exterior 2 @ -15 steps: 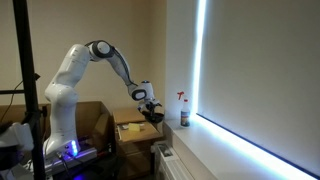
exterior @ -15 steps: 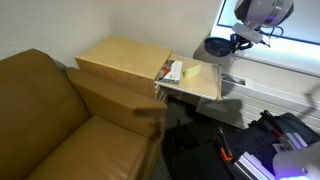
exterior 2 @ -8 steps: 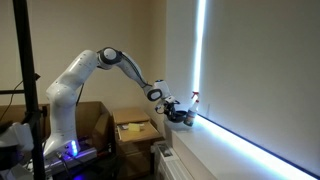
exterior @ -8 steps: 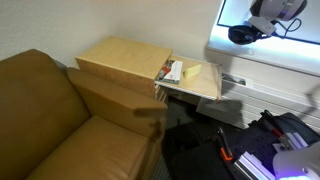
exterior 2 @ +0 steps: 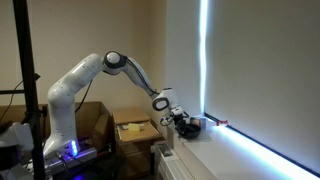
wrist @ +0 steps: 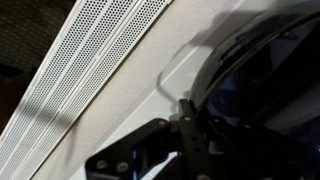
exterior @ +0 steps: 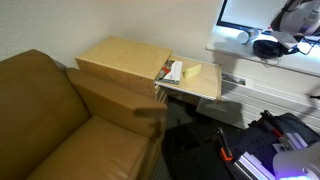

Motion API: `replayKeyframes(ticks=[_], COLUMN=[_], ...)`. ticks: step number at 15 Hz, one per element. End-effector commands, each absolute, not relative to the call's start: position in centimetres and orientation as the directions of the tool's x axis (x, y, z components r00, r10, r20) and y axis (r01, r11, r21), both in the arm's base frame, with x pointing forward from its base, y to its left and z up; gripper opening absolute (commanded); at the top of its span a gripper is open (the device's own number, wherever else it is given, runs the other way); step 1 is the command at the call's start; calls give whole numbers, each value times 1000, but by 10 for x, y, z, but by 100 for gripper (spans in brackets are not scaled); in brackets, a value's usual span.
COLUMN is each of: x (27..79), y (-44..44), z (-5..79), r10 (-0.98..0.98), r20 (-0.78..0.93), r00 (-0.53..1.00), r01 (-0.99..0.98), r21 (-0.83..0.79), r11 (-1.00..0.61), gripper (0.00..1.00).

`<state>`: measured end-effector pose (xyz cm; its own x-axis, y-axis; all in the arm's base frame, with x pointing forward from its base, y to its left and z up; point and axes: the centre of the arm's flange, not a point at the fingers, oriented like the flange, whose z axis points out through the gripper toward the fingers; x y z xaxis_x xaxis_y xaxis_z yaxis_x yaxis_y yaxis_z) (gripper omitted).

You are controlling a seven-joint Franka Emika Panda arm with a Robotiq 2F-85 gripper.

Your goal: Remove the bowl from the nightstand and place it on the windowsill

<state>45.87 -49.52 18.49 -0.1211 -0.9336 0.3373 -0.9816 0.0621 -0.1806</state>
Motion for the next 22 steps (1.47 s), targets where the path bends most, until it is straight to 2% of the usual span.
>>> replayKeyframes(ticks=[1,3,7,12,13,15,18,22], x=[453,460,516,566,576,592,608,614], y=[-511,-512,-511,-488,-484,-473,-461,-440], z=[160,153,157,147,144,136,138,164], r10=[-939,-932,-916,-885,-879,-878,-878,-918], r20=[264,233,200,318,341,361,382,311], r00=[-222,-276,-348,-340,-332,-314,-287,-246], r01=[-964,-949,-927,-939,-943,-949,-955,-968], r21=[-201,-217,-219,-157,-140,-100,-41,-27], r11=[171,227,305,305,302,299,295,250], gripper=[2,2,2,2,32,39,62,89])
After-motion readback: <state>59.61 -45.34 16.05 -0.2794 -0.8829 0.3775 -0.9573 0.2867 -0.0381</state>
